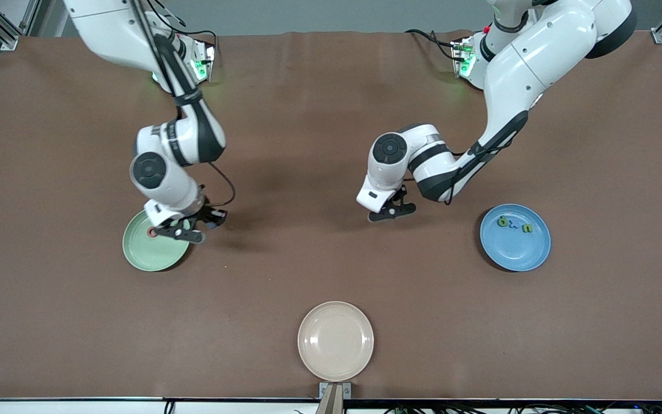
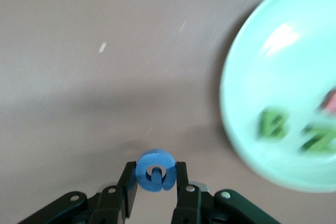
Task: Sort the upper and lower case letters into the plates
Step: 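Drop the O in the green plate while the left gripper drops the e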
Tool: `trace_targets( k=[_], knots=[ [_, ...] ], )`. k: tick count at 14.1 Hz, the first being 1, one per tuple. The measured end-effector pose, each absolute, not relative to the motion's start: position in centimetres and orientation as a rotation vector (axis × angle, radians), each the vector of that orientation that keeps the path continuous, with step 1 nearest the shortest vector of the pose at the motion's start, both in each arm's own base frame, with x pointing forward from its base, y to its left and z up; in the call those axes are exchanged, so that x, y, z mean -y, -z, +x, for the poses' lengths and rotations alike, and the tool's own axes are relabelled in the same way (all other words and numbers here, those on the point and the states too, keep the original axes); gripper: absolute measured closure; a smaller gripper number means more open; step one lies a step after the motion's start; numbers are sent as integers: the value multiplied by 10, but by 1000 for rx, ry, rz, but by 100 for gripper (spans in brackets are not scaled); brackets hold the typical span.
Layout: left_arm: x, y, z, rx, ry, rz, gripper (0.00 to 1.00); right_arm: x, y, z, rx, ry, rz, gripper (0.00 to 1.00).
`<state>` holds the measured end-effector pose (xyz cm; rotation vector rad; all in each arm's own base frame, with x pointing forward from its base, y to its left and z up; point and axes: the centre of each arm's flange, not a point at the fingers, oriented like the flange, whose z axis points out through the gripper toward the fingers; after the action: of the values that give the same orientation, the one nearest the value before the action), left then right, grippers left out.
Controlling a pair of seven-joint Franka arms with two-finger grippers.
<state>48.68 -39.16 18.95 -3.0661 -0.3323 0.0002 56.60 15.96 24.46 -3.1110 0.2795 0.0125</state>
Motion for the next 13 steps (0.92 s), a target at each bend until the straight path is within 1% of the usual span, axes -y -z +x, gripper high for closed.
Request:
trace_targets(
  k=[3,5,7,10,13],
  knots=[
    [348,-226,528,396,101,-3042,73,-109,-251,590,-190,24,-3114,66],
    [304,-243,557,396,142,-3026,73,-84,-241,596,-139,9,-3126,66],
    [256,-248,581,391,145,-3015,73,-62,-227,601,-98,-16,-3138,66],
    [191,-242,601,358,108,-3003,73,-34,-209,605,-70,-48,-3150,66],
    [125,-233,612,303,56,-2996,73,-15,-196,605,-66,-56,-3157,66]
  ],
)
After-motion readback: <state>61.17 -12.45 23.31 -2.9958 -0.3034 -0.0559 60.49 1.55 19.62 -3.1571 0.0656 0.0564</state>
